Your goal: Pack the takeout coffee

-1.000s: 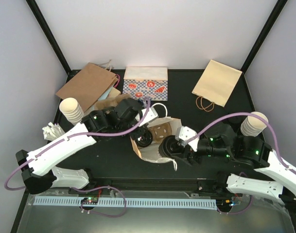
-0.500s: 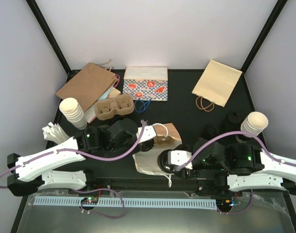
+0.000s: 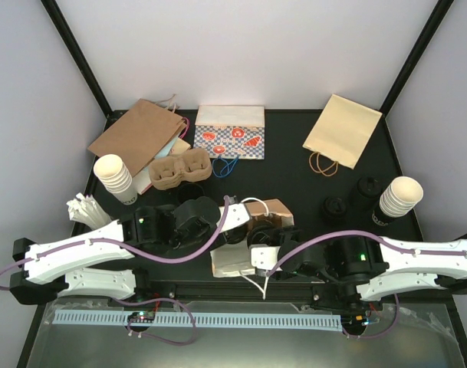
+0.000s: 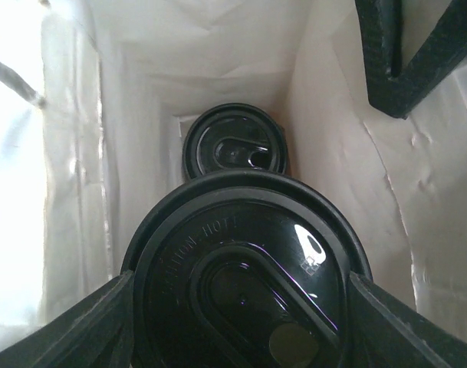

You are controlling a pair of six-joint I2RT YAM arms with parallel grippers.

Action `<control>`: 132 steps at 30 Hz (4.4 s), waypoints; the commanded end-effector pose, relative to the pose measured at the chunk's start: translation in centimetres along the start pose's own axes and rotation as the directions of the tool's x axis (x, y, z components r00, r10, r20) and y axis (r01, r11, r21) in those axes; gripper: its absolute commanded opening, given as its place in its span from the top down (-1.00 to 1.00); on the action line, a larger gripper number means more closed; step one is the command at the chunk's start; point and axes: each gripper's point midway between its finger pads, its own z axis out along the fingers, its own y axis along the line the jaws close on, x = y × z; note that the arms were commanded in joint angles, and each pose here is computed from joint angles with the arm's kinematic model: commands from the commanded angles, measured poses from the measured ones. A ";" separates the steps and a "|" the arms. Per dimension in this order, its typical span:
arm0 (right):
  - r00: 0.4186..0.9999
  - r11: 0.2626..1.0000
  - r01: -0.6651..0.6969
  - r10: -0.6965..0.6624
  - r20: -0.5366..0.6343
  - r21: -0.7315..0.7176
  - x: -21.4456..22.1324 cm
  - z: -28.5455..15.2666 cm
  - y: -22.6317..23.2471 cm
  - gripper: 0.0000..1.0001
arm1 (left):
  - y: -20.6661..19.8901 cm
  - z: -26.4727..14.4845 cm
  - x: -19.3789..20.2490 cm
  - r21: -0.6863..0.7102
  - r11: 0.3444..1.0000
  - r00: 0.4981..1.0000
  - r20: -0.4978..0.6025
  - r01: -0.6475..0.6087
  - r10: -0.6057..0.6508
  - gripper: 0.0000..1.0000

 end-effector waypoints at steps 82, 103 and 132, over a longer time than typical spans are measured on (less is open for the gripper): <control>0.996 0.987 0.029 -0.015 -0.089 0.158 4.2 7.4 3.4 0.15 | -3.8 -1.8 1.0 0.001 1.000 1.000 -0.018 0.019 -0.019 0.97; 0.999 0.980 0.000 0.010 -0.049 0.200 3.6 6.5 2.0 0.16 | -4.1 -1.8 0.5 0.014 1.000 1.000 0.004 0.022 -0.022 0.97; 0.997 0.992 -0.007 0.015 -0.069 0.124 5.5 8.2 4.4 0.16 | -5.2 -2.7 -0.1 0.102 0.993 0.995 0.069 0.063 -0.071 0.97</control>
